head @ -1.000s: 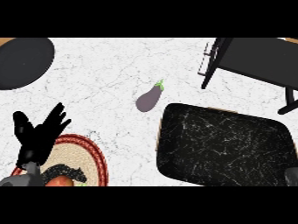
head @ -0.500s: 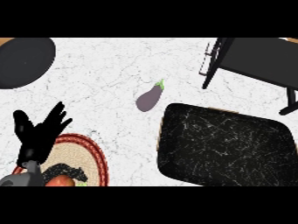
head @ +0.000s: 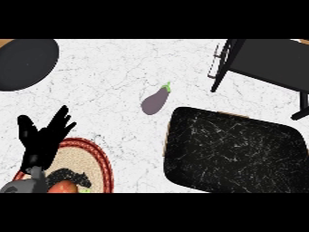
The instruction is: Pick the bell pepper from the tray and place it in the tiered shelf
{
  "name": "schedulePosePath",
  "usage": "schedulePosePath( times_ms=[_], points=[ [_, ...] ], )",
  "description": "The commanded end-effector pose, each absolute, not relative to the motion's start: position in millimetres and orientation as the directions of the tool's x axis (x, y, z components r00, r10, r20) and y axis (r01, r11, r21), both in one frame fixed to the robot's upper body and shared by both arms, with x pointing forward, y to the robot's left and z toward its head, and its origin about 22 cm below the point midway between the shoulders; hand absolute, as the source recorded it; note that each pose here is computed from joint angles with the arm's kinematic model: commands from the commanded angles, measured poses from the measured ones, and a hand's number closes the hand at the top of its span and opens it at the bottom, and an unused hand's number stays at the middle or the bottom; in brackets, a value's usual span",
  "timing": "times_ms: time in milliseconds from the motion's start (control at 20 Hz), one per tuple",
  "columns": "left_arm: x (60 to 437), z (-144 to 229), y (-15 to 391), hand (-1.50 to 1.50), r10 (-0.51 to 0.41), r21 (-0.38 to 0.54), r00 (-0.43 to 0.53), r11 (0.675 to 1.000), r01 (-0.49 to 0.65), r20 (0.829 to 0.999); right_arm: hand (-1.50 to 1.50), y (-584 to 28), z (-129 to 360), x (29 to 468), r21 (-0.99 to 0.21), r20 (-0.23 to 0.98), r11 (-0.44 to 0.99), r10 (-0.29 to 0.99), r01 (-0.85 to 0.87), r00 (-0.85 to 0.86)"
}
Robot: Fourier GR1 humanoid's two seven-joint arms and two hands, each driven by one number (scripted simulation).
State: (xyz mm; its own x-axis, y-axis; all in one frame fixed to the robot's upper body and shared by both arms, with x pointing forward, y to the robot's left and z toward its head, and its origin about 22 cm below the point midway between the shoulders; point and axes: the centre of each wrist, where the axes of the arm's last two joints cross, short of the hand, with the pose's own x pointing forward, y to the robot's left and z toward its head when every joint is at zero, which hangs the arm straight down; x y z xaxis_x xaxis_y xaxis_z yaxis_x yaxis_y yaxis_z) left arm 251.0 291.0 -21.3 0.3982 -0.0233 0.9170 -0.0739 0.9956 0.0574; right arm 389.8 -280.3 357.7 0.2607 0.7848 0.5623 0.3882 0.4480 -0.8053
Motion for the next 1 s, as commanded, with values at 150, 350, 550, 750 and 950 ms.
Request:
schedulePosePath(
  times_ms=[150,350,550,750,950],
  points=[
    [250,-30,282,0.0,-0.027,0.059,0.427,0.996,-0.061,0.904,1.5,-306,329,420,-0.803,0.564,0.443,0.781,0.399,0.268],
    [251,-28,282,0.0,-0.026,0.064,0.446,0.995,-0.071,0.895,1.5,-308,329,421,-0.814,0.546,0.431,0.797,0.39,0.258],
    [238,-47,299,0.0,-0.006,0.052,0.435,0.994,-0.096,0.9,1.5,-312,303,434,-0.804,0.544,0.416,0.804,0.426,0.241],
    [261,-18,285,0.0,-0.024,0.063,0.45,0.995,-0.072,0.893,1.5,-330,328,430,-0.792,0.561,0.452,0.803,0.41,0.2],
    [251,-30,295,0.0,-0.013,0.053,0.438,0.995,-0.079,0.899,1.5,-302,320,440,-0.798,0.554,0.446,0.808,0.406,0.202]
  ],
)
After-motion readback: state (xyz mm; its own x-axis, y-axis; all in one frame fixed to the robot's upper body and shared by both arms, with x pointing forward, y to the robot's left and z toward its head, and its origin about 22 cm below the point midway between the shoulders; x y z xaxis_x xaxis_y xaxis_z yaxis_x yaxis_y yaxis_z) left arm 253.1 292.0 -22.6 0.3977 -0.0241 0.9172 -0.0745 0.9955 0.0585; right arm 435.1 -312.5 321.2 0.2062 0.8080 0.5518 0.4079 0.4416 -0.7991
